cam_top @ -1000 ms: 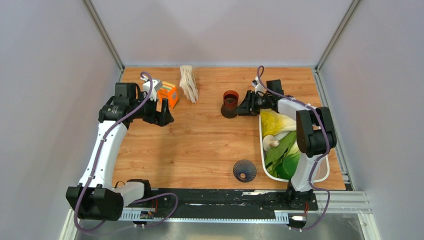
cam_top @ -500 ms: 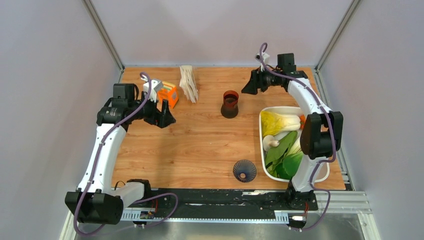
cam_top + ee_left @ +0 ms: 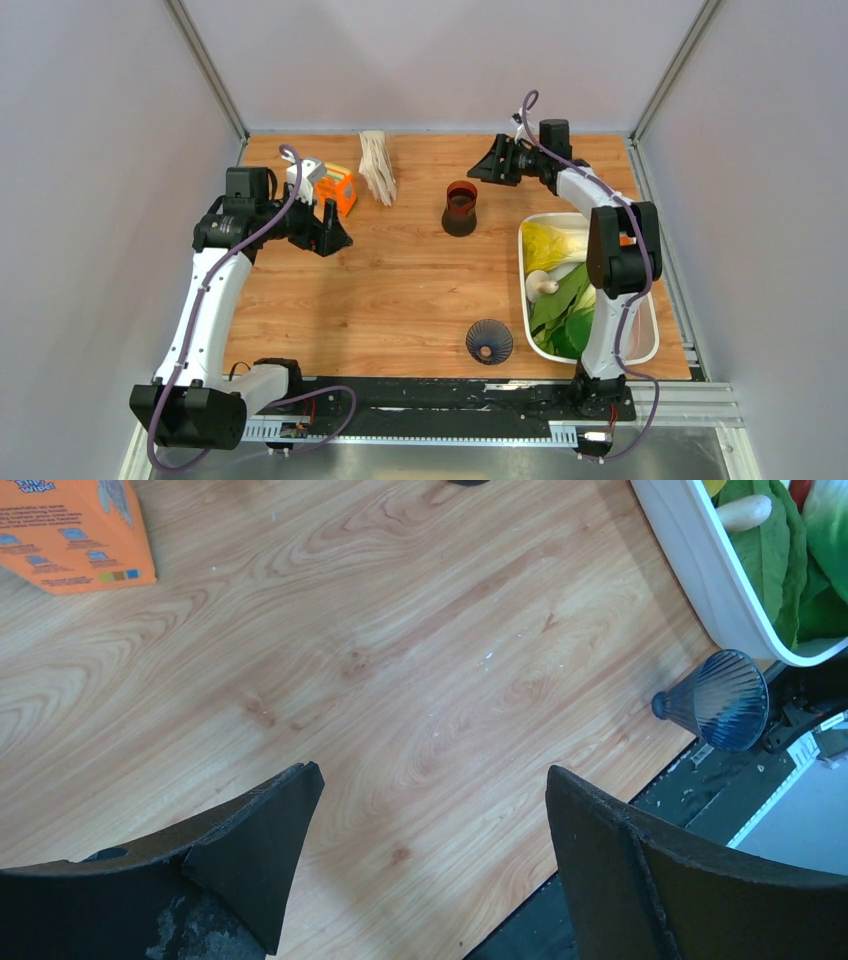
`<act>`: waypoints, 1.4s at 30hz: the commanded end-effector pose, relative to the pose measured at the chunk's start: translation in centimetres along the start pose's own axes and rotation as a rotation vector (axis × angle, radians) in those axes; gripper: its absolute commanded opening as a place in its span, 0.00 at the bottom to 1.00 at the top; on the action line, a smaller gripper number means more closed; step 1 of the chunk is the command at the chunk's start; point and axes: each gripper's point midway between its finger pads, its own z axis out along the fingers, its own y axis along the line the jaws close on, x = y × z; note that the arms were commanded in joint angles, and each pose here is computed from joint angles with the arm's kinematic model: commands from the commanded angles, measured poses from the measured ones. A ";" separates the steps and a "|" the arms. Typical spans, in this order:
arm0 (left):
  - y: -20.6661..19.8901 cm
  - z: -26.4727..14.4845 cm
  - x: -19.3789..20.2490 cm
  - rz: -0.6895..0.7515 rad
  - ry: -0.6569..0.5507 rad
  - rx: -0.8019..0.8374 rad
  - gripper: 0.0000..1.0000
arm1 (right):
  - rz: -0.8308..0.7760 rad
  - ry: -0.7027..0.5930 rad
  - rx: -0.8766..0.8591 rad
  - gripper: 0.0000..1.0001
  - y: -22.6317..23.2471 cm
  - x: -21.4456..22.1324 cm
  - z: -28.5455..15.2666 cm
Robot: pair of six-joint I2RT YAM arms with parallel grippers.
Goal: Place the coffee filter in the dripper
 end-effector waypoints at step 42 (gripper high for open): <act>-0.8 0.2 -1.1 0.090 -0.057 0.067 0.93 | -0.432 0.295 -0.388 0.75 16.2 15.8 -1.8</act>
